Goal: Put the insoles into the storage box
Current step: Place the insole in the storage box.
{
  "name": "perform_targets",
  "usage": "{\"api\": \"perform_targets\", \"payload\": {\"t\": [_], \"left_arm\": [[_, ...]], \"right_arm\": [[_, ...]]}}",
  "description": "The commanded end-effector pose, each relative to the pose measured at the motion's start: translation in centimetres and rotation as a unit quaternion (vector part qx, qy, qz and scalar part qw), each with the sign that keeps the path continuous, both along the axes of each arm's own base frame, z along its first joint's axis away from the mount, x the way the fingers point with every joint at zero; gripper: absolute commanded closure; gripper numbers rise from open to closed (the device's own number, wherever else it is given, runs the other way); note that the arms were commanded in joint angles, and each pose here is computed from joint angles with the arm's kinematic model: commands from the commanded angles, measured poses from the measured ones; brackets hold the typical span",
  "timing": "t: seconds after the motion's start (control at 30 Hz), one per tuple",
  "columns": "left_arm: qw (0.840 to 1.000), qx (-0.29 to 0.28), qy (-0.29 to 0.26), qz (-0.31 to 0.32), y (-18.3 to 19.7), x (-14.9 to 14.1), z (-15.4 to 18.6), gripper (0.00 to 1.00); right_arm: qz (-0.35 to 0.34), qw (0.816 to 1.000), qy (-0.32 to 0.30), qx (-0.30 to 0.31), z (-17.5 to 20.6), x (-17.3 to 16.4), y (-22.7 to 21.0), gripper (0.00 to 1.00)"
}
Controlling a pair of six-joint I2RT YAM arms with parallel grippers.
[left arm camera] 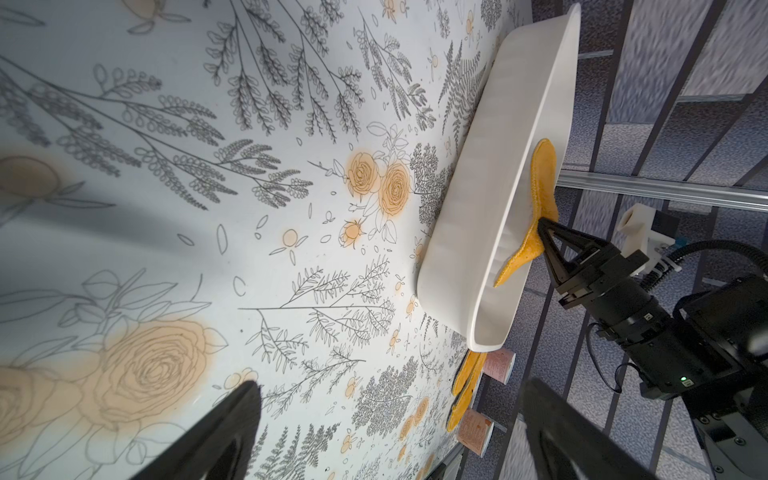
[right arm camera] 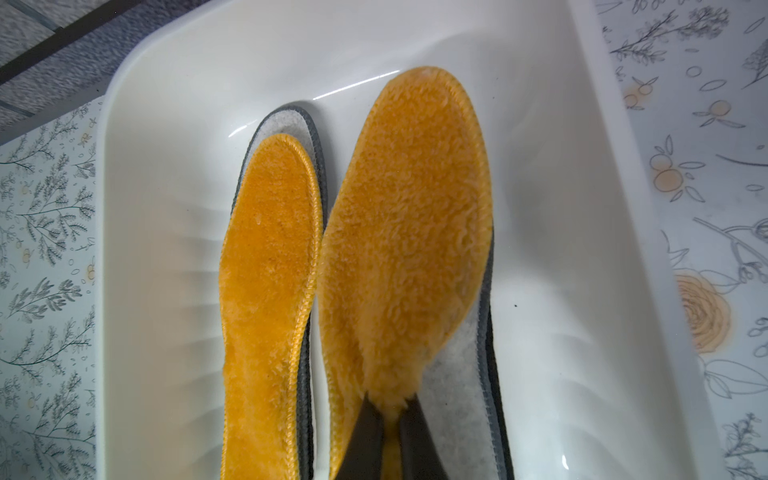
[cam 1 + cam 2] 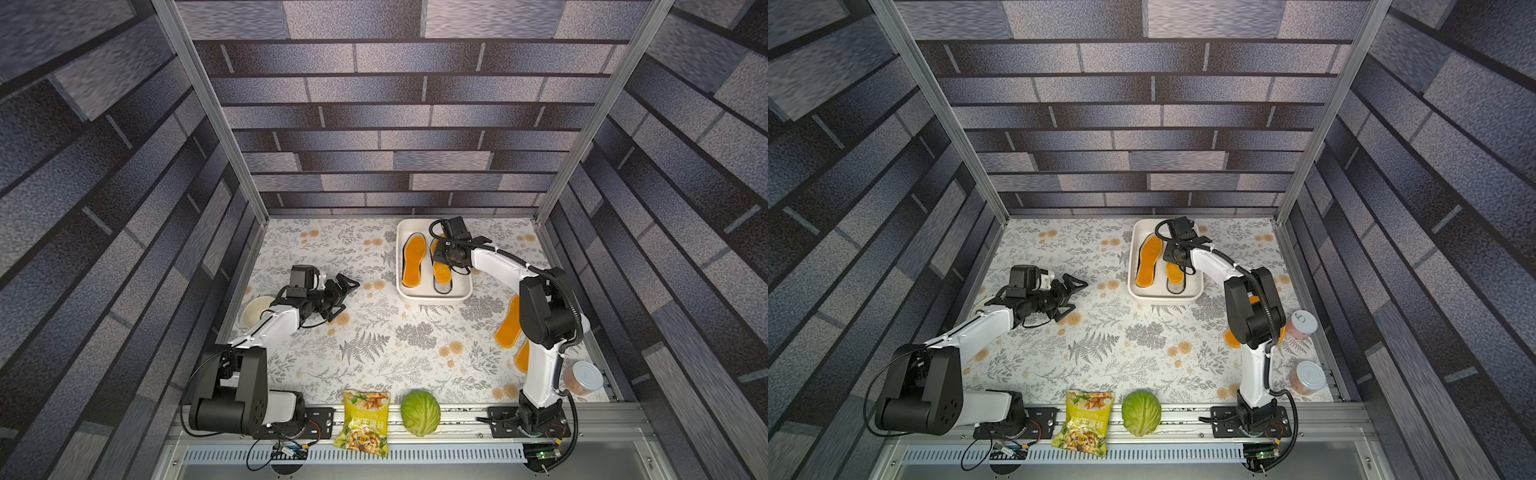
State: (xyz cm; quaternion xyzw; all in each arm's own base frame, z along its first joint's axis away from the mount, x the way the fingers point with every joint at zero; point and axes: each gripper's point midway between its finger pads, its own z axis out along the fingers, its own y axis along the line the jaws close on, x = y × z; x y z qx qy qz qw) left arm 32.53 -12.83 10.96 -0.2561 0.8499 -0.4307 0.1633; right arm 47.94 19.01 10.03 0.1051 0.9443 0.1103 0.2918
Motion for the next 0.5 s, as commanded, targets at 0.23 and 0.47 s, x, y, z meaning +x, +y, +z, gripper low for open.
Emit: {"api": "perform_targets", "payload": {"t": [0.23,0.47], "left_arm": [[1.0,-0.003,-0.004,-0.004,0.0,-0.6,0.6,0.0],[1.0,-0.002,-0.004,-0.003,0.1,-0.8,0.6,0.0]], "right_arm": [[-0.004,0.999,0.03,-0.012,-2.1,-0.4,-0.9,0.91],[-0.003,0.999,0.049,-0.017,-4.0,-0.6,-0.9,0.9]]}}
